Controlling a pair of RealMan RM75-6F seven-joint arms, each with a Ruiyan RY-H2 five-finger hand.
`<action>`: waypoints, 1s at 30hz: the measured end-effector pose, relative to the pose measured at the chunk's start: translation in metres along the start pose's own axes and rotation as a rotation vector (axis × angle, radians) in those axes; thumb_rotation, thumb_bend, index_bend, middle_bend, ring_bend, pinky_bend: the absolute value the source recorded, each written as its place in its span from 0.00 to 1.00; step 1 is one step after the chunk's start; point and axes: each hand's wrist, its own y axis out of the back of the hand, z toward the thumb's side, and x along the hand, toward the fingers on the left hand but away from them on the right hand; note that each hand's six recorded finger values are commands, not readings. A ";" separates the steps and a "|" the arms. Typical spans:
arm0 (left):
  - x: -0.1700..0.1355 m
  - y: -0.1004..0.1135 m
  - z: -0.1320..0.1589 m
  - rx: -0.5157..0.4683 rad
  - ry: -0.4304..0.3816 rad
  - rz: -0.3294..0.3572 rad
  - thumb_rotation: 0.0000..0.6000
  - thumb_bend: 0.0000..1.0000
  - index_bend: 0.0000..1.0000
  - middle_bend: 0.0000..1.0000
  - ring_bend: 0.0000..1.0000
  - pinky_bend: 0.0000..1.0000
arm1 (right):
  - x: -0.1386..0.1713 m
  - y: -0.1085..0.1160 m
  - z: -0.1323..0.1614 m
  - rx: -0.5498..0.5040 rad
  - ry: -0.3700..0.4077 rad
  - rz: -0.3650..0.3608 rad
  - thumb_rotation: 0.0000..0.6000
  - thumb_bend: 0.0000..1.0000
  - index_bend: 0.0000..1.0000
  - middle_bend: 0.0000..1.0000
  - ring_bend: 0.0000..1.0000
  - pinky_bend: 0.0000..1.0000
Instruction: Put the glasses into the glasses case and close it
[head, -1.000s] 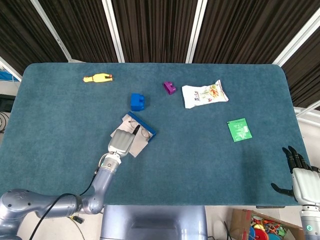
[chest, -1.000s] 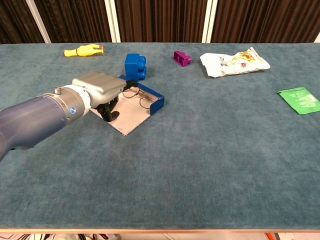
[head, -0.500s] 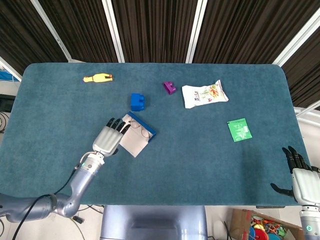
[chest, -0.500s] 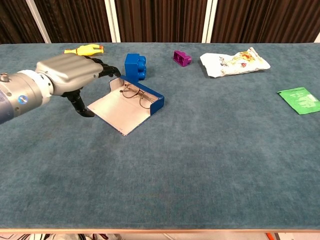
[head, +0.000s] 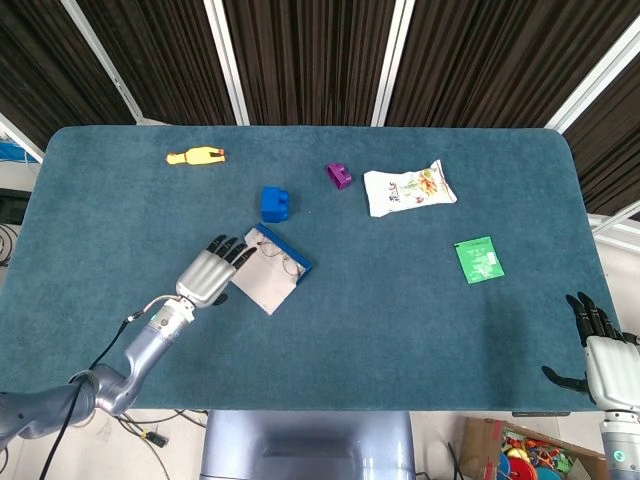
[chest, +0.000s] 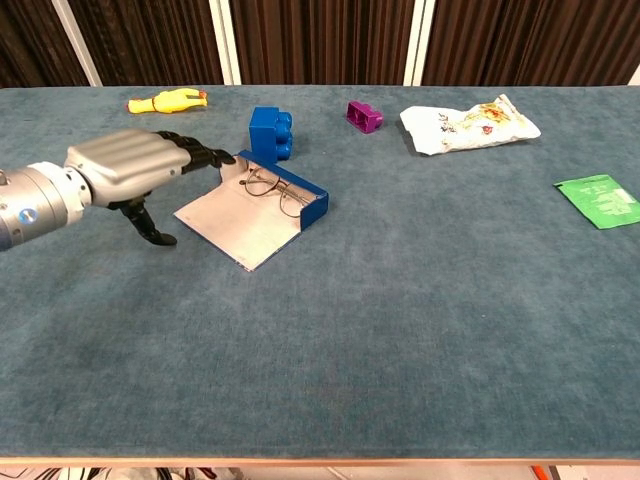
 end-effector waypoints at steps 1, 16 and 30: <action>0.000 -0.002 0.002 0.001 -0.004 0.001 1.00 0.13 0.11 0.14 0.06 0.11 | 0.000 0.000 0.000 0.000 0.000 0.000 1.00 0.20 0.01 0.00 0.11 0.28; 0.010 -0.011 0.023 0.024 -0.029 0.007 1.00 0.14 0.15 0.13 0.06 0.11 | 0.000 0.000 0.000 0.000 0.001 0.002 1.00 0.20 0.01 0.00 0.11 0.28; 0.017 -0.012 0.031 0.021 -0.032 0.005 1.00 0.14 0.12 0.10 0.05 0.11 | 0.000 0.000 0.000 -0.002 0.005 0.000 1.00 0.20 0.01 0.00 0.11 0.28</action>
